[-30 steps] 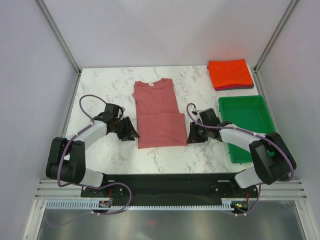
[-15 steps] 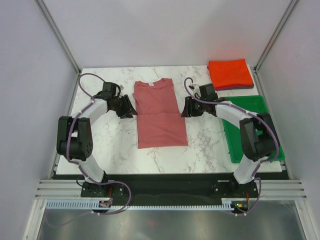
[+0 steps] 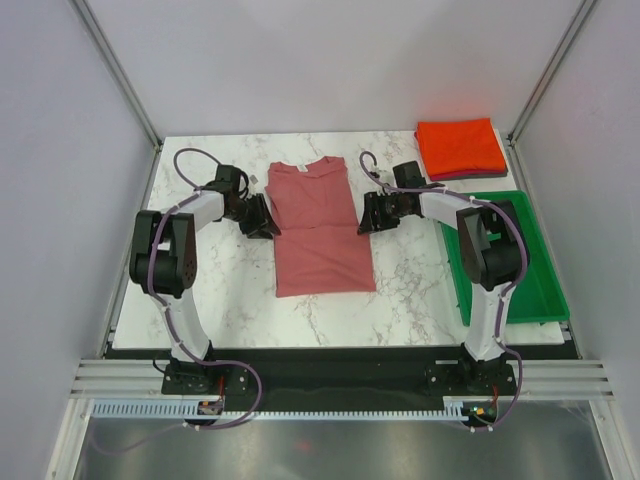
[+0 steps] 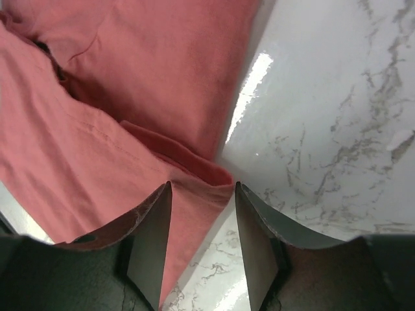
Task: Fold and stack the t-shirts
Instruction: Fold the tshirt
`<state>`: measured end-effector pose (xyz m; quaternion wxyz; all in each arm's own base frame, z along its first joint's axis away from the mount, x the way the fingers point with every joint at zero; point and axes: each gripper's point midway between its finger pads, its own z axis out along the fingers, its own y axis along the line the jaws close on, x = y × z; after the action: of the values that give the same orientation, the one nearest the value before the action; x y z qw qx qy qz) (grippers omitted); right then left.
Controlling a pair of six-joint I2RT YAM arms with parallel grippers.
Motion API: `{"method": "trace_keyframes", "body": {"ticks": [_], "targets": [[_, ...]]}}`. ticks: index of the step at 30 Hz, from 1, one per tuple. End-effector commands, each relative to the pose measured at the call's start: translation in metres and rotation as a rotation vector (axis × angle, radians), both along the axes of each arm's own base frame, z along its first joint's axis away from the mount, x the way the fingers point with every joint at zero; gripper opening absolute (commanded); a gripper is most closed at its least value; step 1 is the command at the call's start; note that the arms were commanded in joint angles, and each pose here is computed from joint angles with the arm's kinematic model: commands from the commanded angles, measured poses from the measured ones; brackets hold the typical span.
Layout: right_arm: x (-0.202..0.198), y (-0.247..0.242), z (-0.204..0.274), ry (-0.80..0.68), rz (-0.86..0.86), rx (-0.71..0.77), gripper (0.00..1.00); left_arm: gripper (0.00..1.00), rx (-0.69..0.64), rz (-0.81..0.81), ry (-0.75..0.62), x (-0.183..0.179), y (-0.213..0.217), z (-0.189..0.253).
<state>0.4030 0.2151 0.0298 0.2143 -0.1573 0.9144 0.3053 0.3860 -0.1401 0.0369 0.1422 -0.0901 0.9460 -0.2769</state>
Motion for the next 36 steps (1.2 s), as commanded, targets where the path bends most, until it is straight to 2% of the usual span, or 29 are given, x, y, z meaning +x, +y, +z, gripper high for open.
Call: {"method": "trace_keyframes", "body": {"ticks": [1,4,5,7,8,11,12,13,22,26,36], "targets": [[0.005,0.007,0.007,-0.019,0.062,0.052,0.52,0.4,-0.019,-0.068,-0.064,0.012,-0.007,0.008],[0.008,0.01,0.004,-0.019,0.074,0.068,0.5,0.38,-0.033,-0.078,-0.078,0.017,-0.009,0.012],[0.008,0.015,0.007,-0.022,0.096,0.101,0.49,0.34,-0.034,-0.081,-0.077,0.017,-0.009,0.01],[0.011,0.017,0.005,-0.015,0.106,0.133,0.37,0.21,-0.042,-0.088,-0.089,0.021,-0.011,0.013],[0.011,0.017,0.006,-0.012,0.111,0.15,0.32,0.11,-0.049,-0.092,-0.089,0.021,-0.013,0.014],[0.013,0.018,0.012,-0.03,0.126,0.176,0.12,0.02,-0.074,-0.095,-0.09,0.019,-0.016,0.018],[0.013,0.018,0.018,-0.043,0.131,0.182,0.04,0.02,-0.079,-0.097,-0.099,0.019,-0.017,0.022],[0.014,0.018,0.022,-0.051,0.131,0.184,0.01,0.02,-0.082,-0.096,-0.1,0.018,-0.016,0.023],[0.015,0.027,0.055,-0.124,0.173,0.231,0.0,0.02,-0.057,-0.049,-0.177,0.017,-0.01,0.05],[0.018,0.029,0.067,-0.15,0.18,0.239,0.0,0.02,0.006,0.014,-0.194,0.019,0.003,0.049],[0.026,0.03,0.077,-0.208,0.206,0.239,0.0,0.02,0.016,0.07,-0.188,0.023,0.015,0.043]]}}
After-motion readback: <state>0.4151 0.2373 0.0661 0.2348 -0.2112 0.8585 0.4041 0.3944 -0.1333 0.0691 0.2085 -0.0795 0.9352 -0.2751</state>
